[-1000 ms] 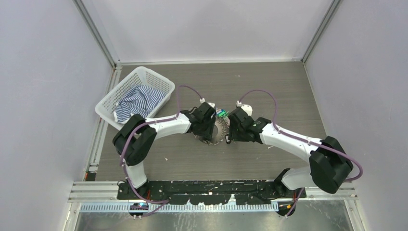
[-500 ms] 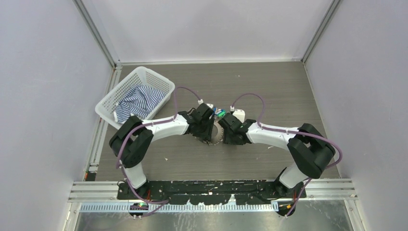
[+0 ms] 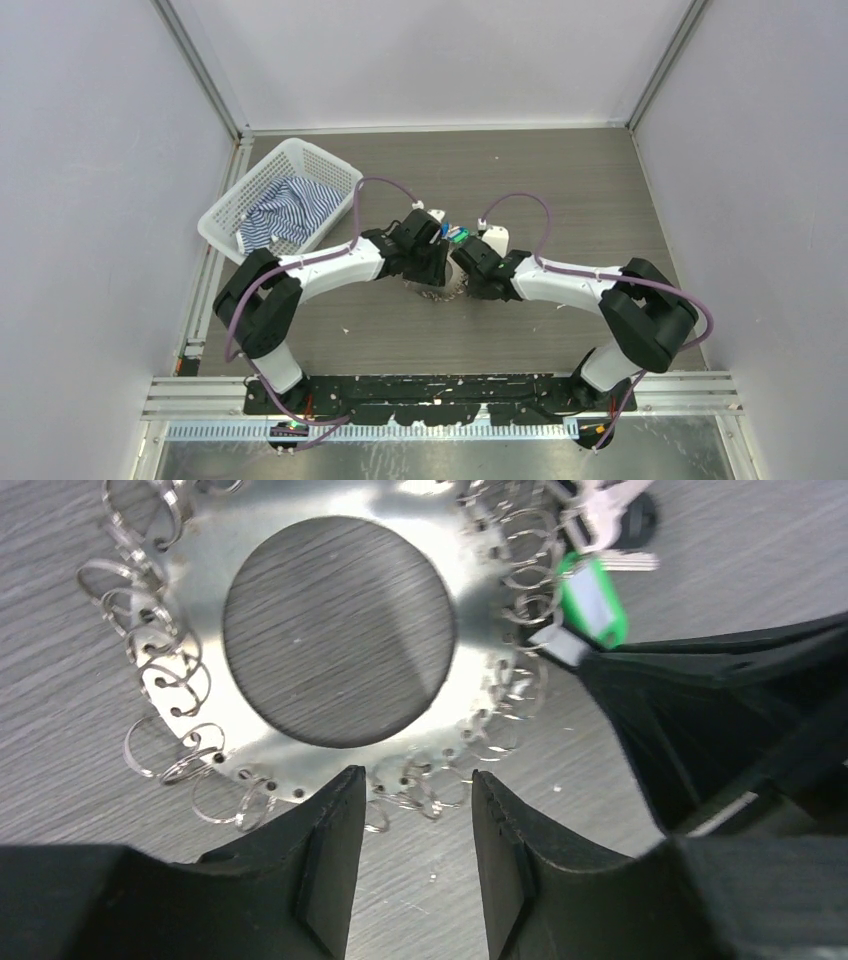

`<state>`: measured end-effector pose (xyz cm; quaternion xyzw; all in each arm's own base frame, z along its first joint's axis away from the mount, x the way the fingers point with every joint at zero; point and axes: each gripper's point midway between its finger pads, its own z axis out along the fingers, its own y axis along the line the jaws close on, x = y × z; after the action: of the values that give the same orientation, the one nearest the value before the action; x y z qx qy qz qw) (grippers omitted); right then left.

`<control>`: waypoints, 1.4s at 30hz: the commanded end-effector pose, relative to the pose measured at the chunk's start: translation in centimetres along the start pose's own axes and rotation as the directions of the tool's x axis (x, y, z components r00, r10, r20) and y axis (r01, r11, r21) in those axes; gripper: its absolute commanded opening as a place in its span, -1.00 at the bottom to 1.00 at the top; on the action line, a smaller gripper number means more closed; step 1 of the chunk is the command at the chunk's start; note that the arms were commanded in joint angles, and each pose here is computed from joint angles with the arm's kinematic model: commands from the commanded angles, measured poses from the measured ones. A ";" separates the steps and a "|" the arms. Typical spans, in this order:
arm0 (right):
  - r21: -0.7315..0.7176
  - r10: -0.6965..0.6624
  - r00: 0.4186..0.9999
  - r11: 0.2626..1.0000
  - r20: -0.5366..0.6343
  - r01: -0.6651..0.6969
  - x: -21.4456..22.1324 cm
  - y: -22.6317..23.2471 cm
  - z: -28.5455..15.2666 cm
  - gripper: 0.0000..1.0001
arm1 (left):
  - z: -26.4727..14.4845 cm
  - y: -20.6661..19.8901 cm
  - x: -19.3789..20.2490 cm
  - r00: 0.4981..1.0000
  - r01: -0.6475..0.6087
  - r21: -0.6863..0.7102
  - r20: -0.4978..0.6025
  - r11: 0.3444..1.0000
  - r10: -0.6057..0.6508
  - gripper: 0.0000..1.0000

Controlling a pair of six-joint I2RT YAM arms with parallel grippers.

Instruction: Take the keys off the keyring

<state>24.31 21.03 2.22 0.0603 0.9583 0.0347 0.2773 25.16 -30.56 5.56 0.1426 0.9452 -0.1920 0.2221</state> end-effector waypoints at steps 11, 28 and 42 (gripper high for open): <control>-0.078 -0.007 1.000 0.997 0.018 0.008 -0.7 -0.6 -2.1 -0.97 | 0.1 -7.5 -4.7 0.950 -0.299 0.351 0.202 0.887 0.240 -0.31; -0.149 0.049 0.998 0.987 -0.038 -0.054 -0.5 -1.7 -2.1 -0.80 | 3.4 -7.5 -5.7 0.919 -0.384 0.321 0.218 0.866 0.327 -0.31; -0.094 0.244 0.969 0.966 0.024 -0.241 -2.7 -7.3 -4.0 -0.40 | 3.8 -8.2 -3.6 0.845 -0.526 0.356 0.116 0.772 0.522 -0.36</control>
<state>24.22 13.78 6.38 0.1545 0.9376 0.1089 0.2919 28.45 -39.85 6.90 0.3923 0.8256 -0.3028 0.2697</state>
